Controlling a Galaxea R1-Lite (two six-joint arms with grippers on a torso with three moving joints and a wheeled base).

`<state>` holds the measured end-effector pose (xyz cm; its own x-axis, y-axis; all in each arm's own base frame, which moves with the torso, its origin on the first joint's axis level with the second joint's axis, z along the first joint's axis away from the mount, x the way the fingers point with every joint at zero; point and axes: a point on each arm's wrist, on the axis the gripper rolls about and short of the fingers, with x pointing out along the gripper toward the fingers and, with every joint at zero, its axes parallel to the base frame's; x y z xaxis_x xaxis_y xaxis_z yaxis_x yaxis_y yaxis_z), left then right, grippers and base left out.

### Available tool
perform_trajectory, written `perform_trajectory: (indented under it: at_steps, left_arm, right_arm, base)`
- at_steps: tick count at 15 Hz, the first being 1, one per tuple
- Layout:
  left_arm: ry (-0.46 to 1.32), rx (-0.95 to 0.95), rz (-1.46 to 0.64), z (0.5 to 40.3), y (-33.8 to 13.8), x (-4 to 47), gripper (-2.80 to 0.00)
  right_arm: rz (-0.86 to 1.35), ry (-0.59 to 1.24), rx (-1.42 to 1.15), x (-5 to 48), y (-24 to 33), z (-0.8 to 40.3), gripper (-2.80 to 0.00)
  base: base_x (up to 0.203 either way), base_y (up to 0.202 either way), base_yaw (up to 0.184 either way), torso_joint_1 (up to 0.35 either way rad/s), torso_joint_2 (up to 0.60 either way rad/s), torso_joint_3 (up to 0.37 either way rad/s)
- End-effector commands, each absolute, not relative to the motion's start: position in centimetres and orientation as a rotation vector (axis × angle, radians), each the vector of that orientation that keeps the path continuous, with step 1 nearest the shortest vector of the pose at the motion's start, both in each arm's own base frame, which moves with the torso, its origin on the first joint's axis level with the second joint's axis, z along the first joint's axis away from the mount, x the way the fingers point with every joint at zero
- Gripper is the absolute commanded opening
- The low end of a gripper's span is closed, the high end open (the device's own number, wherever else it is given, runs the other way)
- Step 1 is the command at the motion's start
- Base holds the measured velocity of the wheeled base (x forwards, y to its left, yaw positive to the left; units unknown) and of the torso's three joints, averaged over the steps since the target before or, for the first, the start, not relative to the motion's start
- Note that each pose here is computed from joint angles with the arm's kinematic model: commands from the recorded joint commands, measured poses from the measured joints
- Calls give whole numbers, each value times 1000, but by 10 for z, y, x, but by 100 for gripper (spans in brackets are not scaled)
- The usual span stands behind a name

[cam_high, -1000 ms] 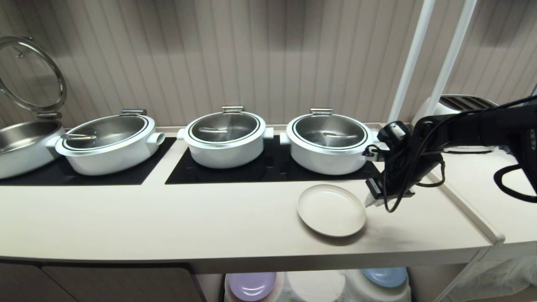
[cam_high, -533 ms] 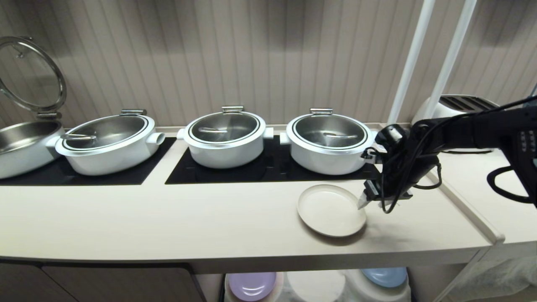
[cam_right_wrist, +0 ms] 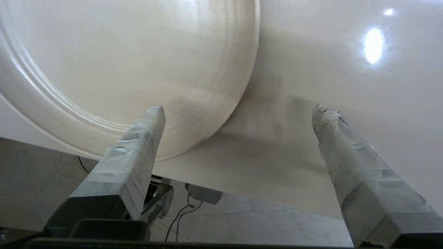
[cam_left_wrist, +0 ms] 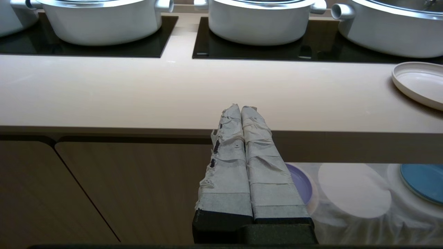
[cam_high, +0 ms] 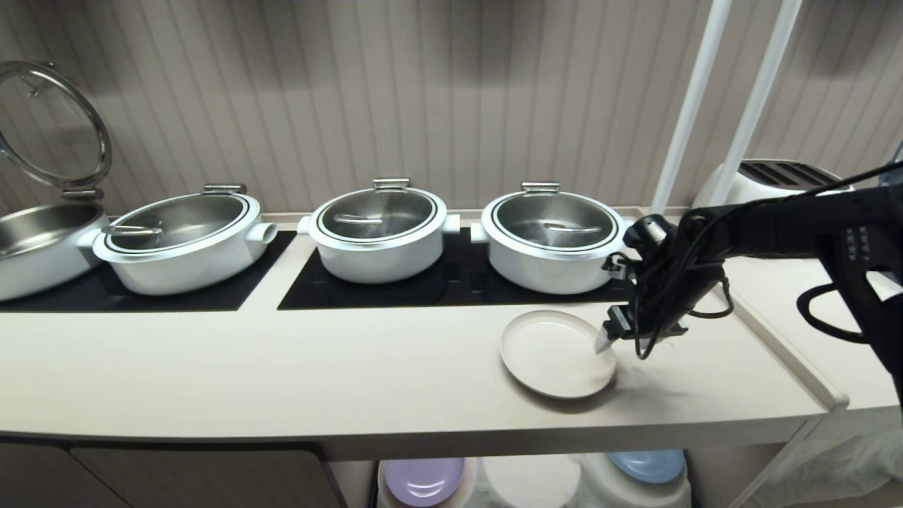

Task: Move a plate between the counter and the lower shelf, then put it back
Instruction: Pick up the plate

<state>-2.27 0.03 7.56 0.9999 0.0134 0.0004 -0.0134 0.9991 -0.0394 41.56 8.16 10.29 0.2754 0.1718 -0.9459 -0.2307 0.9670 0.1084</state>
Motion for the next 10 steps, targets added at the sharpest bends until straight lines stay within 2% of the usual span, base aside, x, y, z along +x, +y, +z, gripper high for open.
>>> perform_trajectory:
  at_steps: [1, 10]
  left_arm:
    - [0, -40, 14, 76, 0, -23, -280]
    - [0, -40, 15, 76, 0, -23, -280]
  right_arm:
    - [256, 1284, -67, 422, 83, 90, 0]
    - [265, 1265, -95, 438, 105, 65, 0]
  base:
    - [0, 0, 0, 0, 0, 0]
    - [0, 0, 0, 0, 0, 0]
